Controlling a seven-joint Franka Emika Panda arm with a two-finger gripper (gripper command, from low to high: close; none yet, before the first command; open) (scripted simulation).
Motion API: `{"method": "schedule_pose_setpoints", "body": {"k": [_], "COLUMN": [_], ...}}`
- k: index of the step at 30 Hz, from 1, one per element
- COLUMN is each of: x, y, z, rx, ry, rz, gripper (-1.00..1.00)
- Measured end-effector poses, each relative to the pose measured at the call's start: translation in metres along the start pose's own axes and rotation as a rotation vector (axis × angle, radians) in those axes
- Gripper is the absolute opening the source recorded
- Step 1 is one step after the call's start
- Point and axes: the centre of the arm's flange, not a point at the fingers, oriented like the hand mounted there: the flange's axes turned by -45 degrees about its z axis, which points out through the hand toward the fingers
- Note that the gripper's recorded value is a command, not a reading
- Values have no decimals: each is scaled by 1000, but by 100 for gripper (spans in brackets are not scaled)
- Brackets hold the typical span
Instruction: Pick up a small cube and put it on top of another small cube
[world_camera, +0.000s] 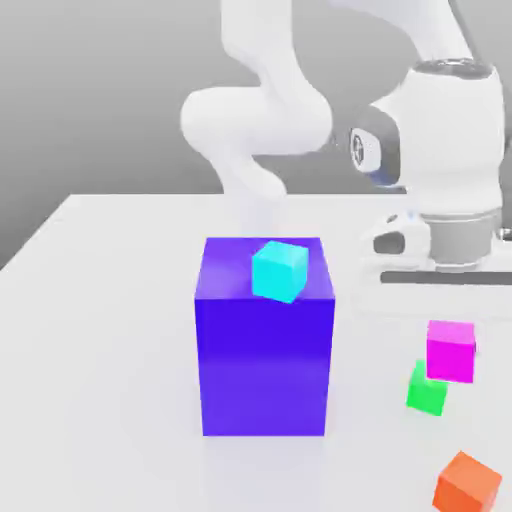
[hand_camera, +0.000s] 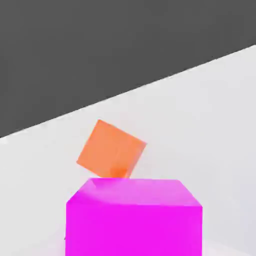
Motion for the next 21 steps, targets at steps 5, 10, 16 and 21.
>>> {"method": "schedule_pose_setpoints", "body": {"k": [5, 10, 16, 21], "x": [-62, -60, -63, -69], "y": [-4, 0, 3, 6], "z": [28, 45, 72, 94], "rx": [-91, -104, -103, -102], "ry": [-61, -58, -58, -67], "rz": [-135, -127, -129, -134], "gripper": [-100, -100, -100, 100]}}
